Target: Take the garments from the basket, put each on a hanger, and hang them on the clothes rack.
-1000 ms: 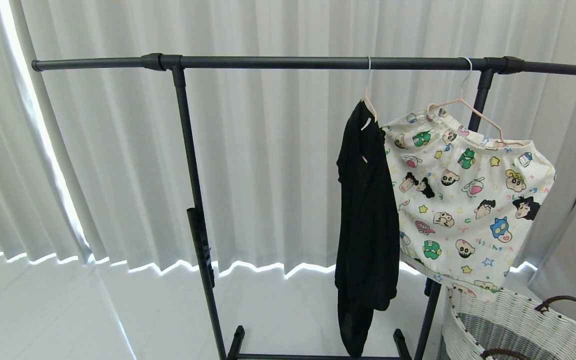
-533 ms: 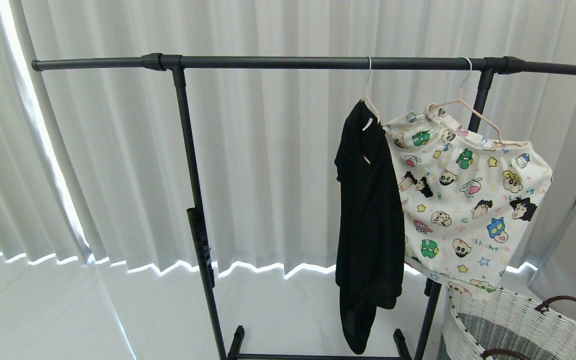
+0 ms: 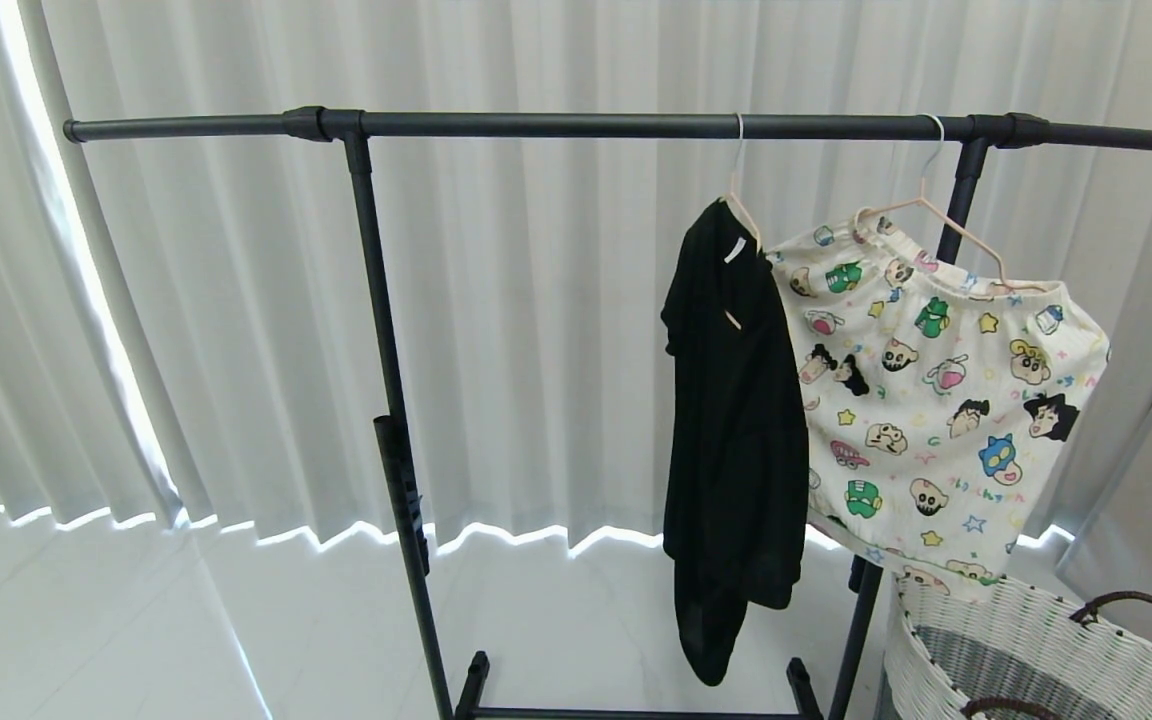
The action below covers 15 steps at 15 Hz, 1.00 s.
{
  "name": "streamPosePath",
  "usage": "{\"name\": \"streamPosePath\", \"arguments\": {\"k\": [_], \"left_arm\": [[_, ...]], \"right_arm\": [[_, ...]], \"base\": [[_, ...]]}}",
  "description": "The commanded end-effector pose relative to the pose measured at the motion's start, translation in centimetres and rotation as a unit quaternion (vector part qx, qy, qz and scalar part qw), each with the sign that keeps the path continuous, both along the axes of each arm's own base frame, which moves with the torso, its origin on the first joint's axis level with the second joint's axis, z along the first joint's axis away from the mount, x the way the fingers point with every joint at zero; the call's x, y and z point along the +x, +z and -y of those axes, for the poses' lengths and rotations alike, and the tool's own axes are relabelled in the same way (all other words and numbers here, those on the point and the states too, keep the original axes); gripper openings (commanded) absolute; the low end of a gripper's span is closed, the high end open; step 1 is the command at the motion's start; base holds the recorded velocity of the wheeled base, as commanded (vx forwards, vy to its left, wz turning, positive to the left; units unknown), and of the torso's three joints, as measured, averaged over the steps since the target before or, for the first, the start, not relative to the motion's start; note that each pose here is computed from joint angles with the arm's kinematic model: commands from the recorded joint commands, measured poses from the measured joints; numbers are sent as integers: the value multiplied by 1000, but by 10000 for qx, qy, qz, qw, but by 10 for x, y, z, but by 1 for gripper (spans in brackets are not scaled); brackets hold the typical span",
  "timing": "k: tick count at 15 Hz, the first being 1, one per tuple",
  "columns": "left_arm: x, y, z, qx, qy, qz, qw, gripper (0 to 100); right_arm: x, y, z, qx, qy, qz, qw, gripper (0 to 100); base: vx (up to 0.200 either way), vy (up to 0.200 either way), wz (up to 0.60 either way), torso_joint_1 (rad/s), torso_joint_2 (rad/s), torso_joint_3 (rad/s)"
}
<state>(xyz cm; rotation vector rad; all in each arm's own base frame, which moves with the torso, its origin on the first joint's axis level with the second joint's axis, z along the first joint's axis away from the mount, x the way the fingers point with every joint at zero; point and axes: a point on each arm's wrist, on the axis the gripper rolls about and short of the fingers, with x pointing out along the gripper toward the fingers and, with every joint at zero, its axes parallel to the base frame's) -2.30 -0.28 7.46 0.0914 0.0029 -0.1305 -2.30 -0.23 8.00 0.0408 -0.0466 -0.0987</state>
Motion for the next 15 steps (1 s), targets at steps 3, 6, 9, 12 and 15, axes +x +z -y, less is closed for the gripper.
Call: {"name": "streamPosePath", "arguments": {"k": [3, 6, 9, 12, 15], "left_arm": [[0, 0, 0, 0, -1, -1, 10000, 100], [0, 0, 0, 0, -1, -1, 10000, 100], [0, 0, 0, 0, -1, -1, 10000, 100], [0, 0, 0, 0, -1, -1, 10000, 100], [0, 0, 0, 0, -1, -1, 10000, 100]], "right_arm": [[0, 0, 0, -1, -1, -1, 10000, 100], [0, 0, 0, -1, 7, -1, 10000, 100], [0, 0, 0, -1, 7, -1, 10000, 100], [0, 0, 0, -1, -1, -1, 10000, 100], [0, 0, 0, -1, 7, -1, 10000, 100]], "base": [[0, 0, 0, 0, 0, 0], [0, 0, 0, 0, 0, 0], [0, 0, 0, 0, 0, 0], [0, 0, 0, 0, 0, 0], [0, 0, 0, 0, 0, 0]]}}
